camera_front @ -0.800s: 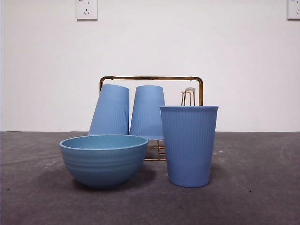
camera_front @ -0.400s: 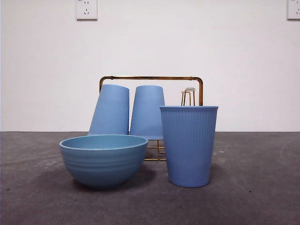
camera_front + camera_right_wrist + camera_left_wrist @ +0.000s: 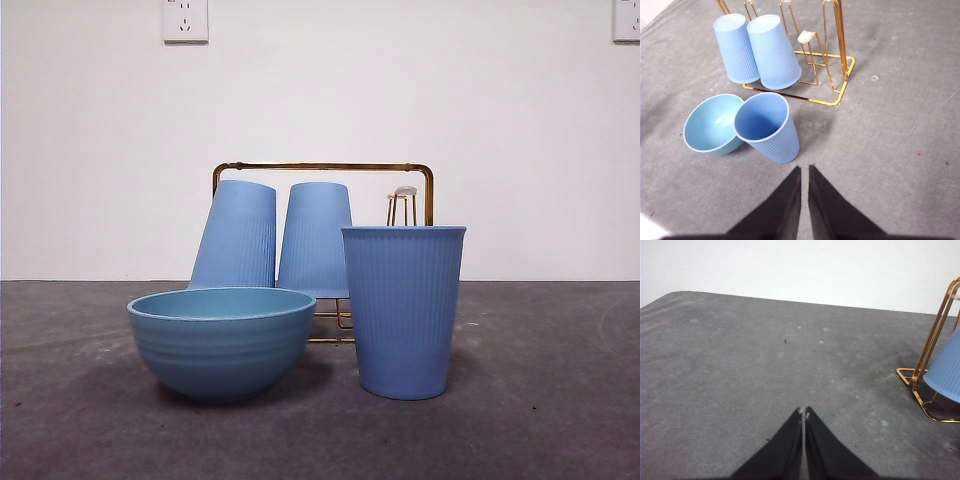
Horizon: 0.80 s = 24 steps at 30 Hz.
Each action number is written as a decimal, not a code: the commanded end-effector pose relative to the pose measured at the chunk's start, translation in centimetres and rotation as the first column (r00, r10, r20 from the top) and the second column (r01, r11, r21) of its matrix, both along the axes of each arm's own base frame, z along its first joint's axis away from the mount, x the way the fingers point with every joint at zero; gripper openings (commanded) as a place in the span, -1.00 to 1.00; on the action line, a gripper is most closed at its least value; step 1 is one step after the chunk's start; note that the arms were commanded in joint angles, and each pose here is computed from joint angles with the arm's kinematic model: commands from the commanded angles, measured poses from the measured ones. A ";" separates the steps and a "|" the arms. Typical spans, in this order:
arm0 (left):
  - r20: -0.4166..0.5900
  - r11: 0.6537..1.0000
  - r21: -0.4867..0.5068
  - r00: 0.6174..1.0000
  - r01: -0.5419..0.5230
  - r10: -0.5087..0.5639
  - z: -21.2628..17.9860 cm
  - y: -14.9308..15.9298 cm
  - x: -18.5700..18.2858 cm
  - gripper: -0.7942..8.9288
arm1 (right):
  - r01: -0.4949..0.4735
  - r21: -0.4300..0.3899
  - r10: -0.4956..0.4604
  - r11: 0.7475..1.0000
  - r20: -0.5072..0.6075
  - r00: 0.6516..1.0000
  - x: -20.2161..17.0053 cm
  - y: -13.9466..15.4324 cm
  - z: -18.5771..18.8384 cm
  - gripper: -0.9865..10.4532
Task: Right arm lift cup from the cupboard, then place it on the right of the bowl
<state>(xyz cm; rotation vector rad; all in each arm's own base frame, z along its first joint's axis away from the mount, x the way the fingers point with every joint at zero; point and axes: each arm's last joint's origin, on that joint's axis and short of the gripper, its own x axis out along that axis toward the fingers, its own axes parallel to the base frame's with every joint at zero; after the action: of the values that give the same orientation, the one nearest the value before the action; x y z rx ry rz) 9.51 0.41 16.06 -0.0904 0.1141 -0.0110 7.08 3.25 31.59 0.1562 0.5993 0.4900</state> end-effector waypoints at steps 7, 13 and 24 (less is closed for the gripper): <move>-0.011 1.000 -0.003 1.000 0.001 -0.001 -0.6 0.0 0.1 -0.82 | -0.008 0.003 0.008 1.000 0.032 0.999 -0.1 0.0 0.5 -0.78; -0.011 1.000 -0.003 1.000 0.001 -0.001 -0.6 0.0 0.1 -0.82 | 0.198 -0.071 -0.182 0.978 0.188 0.965 -0.5 -1.5 0.0 -0.79; -0.011 1.000 -0.003 1.000 0.001 -0.001 -0.6 0.0 0.1 -0.82 | 0.426 -0.039 -0.345 0.904 0.525 0.778 2.4 -3.3 -14.9 -0.79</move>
<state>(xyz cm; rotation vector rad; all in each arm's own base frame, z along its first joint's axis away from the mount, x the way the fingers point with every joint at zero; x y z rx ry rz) 9.51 0.41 16.06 -0.0903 0.1137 -0.0110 9.58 0.20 15.27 -0.0072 0.1536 0.0549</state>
